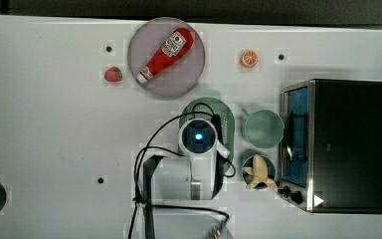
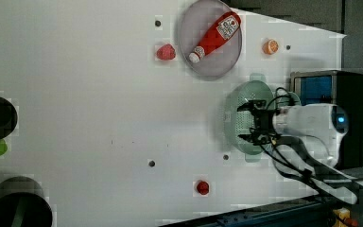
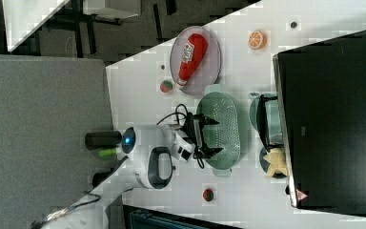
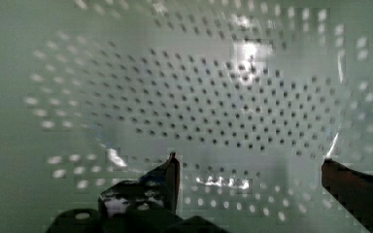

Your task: Drag strainer right to left.

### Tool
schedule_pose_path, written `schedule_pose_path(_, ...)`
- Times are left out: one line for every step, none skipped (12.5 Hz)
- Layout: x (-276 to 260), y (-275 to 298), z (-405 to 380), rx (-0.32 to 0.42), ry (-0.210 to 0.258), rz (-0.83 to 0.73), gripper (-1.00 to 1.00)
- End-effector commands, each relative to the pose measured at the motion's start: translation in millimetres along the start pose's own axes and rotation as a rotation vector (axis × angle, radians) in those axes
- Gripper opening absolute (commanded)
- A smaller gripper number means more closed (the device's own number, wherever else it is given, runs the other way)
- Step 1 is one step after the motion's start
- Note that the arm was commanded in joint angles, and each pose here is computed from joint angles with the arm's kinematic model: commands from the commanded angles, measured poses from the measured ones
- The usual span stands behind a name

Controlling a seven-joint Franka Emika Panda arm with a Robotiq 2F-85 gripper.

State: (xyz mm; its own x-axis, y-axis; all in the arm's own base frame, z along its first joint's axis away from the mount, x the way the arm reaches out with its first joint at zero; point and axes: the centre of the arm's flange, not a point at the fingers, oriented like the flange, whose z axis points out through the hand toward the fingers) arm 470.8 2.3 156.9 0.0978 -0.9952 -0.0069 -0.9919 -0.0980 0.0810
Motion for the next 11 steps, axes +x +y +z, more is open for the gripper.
schedule_pose_path(-33.0, -3.8, 4.0, 0.029, -0.004, 0.088, 1.0)
schedule_pose_path(-38.4, -3.1, 5.8, 0.024, -0.004, 0.078, 1.0)
schedule_pose_path(-44.0, -4.7, 4.6, 0.032, -0.005, 0.067, 1.0)
schedule_pose_path(-49.8, -4.9, 4.6, 0.032, -0.006, 0.055, 1.0)
schedule_pose_path(-57.3, -4.8, 4.7, 0.031, -0.008, 0.041, 1.0)
schedule_pose_path(-66.0, -5.2, 4.3, 0.032, -0.011, 0.026, 1.0)
schedule_pose_path(-74.6, -4.0, 5.2, 0.025, -0.015, 0.013, 1.0)
schedule_pose_path(-83.7, -3.8, 4.8, 0.025, -0.02, 0.003, 1.0)
schedule_pose_path(-92.9, -4.8, 3.5, 0.027, -0.028, -0.001, 1.0)
schedule_pose_path(-101.4, -4.9, 3.2, 0.021, -0.038, 0.002, 1.0)
schedule_pose_path(-109.9, -5.1, 2.3, 0.022, -0.047, 0.003, 1.0)
